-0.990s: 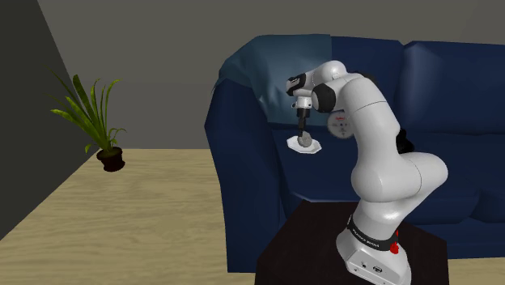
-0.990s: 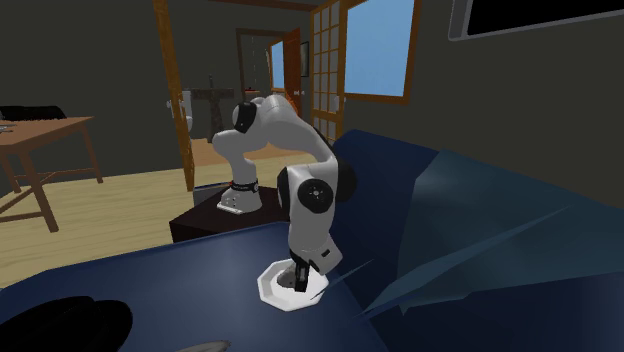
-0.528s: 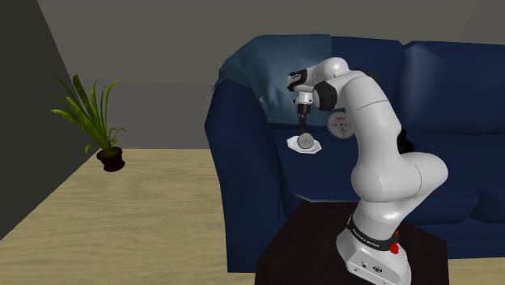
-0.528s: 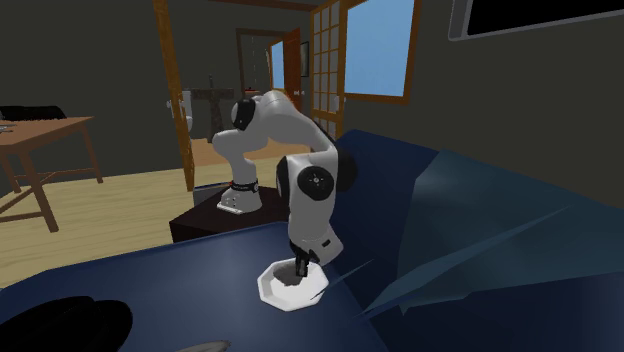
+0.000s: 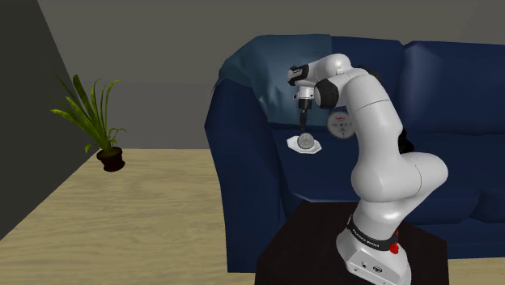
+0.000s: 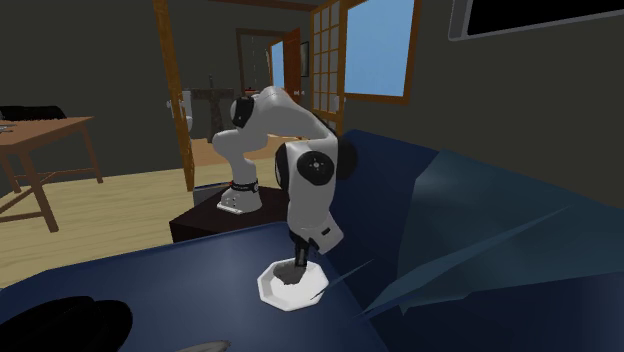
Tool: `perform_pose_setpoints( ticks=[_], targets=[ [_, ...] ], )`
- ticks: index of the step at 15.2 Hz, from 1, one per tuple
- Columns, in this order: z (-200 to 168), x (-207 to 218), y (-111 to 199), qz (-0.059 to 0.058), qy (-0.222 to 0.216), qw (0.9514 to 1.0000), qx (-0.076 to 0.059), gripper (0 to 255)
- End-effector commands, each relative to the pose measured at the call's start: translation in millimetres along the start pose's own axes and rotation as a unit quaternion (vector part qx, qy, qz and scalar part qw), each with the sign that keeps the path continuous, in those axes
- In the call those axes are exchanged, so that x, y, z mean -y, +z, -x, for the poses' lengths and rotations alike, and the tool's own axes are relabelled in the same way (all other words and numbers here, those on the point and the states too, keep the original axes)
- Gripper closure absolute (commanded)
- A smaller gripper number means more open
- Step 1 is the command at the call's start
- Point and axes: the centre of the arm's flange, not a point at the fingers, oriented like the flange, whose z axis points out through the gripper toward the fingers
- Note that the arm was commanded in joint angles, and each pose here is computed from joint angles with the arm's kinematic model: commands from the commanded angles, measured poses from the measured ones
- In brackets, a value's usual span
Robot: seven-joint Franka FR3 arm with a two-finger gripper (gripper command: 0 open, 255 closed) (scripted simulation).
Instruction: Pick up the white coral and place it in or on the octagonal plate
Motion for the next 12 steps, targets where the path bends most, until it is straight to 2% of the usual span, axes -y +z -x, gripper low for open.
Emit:
perform_pose_setpoints(
  ticks=[1,2,3,10,12],
  targets=[
    [7.8,3.9,8.1,0.027,-0.03,0.9992,0.007,0],
    [16.0,7.0,16.0,0.054,-0.06,0.9966,0.014,0],
    [17.8,7.5,17.8,0.06,-0.067,0.9958,0.016,0],
    [18.8,2.7,57.4,0.06,-0.067,0.9958,0.016,0],
    [18.8,2.7,57.4,0.06,-0.067,0.9958,0.016,0]
  ],
)
